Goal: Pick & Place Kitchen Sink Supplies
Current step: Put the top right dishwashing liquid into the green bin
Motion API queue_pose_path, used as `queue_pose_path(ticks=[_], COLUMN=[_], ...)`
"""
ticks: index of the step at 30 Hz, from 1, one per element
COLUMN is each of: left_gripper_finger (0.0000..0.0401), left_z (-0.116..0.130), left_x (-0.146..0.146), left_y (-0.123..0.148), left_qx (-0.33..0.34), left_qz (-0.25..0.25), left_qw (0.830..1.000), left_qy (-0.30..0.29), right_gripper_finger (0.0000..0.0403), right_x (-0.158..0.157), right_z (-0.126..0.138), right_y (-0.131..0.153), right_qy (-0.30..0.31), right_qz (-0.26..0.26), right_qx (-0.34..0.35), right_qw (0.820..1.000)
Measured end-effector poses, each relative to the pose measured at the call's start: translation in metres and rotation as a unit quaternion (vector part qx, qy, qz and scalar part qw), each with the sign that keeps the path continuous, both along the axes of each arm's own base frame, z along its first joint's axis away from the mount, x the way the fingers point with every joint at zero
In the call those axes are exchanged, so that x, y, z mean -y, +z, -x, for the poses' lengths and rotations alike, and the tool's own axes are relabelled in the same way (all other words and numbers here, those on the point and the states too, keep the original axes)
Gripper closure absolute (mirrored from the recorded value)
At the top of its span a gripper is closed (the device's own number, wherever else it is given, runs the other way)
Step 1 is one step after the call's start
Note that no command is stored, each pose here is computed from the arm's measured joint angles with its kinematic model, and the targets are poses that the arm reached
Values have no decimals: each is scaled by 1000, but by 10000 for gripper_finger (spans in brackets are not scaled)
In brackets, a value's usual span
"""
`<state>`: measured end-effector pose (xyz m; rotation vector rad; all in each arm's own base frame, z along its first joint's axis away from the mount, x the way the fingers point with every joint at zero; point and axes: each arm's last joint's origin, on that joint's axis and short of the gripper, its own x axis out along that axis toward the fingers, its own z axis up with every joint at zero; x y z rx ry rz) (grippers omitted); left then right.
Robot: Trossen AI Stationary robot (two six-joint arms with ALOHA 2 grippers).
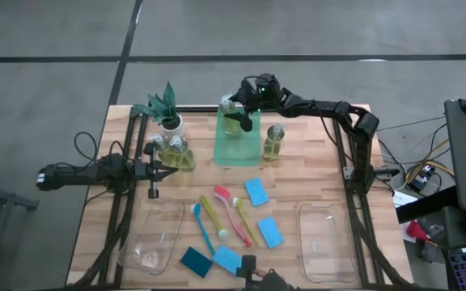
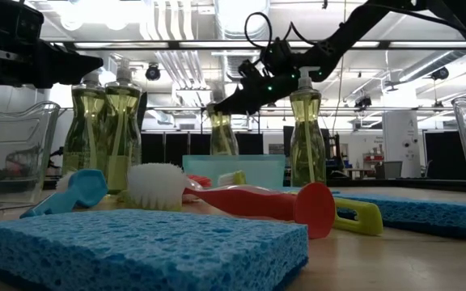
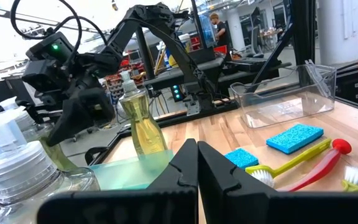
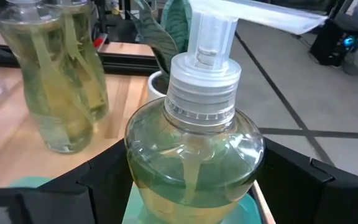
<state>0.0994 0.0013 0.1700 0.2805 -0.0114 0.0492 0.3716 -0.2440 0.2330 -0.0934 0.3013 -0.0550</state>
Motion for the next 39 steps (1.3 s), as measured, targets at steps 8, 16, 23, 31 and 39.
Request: queue_pose_path(ticks=[8,16,23,31,39], left_gripper_finger=[401,401,401,401,401], left_z=[0,0,0,0,0], left_x=[0,0,0,0,0], left_y=[0,0,0,0,0], left_qx=[0,0,0,0,0], left_qz=[0,0,0,0,0], left_qw=[1000,1000,1000,1000,1000], left_qy=[2,2,2,1,1], right_gripper_finger=[115,115,104,59,42], right_x=[1,2,1,4,2], right_z=[-1,0,1,3,4], right_y=[1,-2,-7,-8,-8], right_qy=[-6,-19,-26,-72,-72], right_qz=[19,20,27,45,31], right_qx=[9,4,-4,5,4], right_qw=[1000,1000,999,996,997])
